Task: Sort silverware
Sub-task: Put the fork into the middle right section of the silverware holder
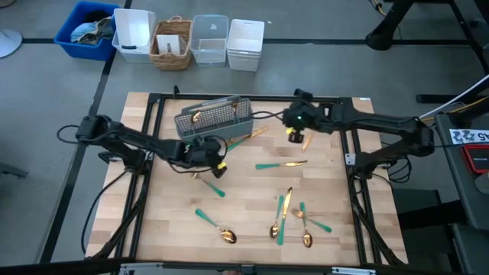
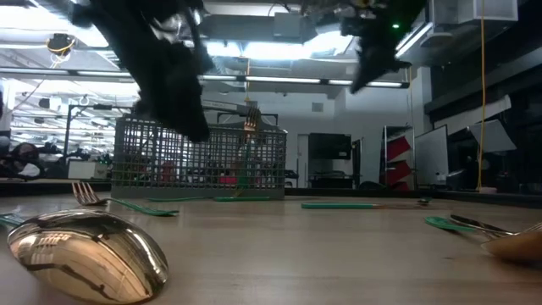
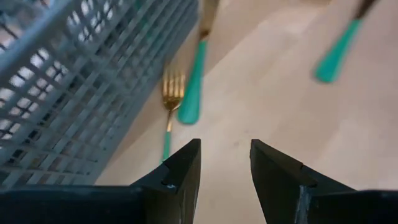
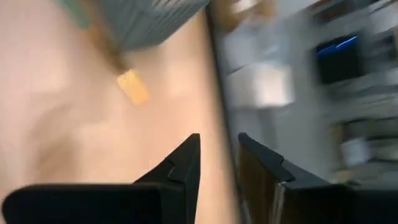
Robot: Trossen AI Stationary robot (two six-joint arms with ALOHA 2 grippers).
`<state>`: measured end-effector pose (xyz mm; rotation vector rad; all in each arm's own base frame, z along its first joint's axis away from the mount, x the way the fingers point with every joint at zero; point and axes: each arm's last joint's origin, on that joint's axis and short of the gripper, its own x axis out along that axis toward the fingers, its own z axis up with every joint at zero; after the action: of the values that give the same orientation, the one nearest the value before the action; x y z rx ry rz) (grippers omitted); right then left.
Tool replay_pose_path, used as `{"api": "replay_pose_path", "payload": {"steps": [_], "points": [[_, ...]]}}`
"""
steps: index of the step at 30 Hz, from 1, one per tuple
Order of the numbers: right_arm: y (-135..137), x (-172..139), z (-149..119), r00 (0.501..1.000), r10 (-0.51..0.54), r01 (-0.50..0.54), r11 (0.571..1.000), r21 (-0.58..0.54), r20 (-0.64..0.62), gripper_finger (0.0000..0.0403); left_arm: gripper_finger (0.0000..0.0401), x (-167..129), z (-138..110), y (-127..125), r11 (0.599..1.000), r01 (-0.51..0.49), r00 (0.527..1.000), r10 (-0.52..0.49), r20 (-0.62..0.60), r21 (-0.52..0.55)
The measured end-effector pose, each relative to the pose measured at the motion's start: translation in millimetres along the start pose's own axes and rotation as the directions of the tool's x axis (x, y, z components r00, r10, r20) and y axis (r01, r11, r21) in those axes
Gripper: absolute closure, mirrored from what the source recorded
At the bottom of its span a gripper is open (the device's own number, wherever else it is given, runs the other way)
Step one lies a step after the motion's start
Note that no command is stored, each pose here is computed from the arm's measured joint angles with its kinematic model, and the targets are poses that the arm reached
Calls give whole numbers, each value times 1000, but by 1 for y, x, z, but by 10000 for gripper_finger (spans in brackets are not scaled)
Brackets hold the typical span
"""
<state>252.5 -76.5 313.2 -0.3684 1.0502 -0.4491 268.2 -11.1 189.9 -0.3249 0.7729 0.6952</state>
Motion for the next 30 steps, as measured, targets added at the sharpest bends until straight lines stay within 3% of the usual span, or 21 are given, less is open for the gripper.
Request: {"api": "replay_pose_path", "payload": {"steps": [4,13,24,30], "points": [[-2,-2,-18,991,126,-122,989,83,-45,302,272,25,0,8,998,-64,997,63,-53,-17],[18,24,-45,987,151,-147,986,79,-48,302,272,68,-6,25,983,-183,973,184,-142,20],[43,53,-68,975,223,-221,972,79,-20,302,272,83,-4,28,989,-149,978,150,-147,18],[48,56,-69,946,323,-324,940,109,28,302,274,92,-5,32,987,-159,972,156,-175,-2]]}}
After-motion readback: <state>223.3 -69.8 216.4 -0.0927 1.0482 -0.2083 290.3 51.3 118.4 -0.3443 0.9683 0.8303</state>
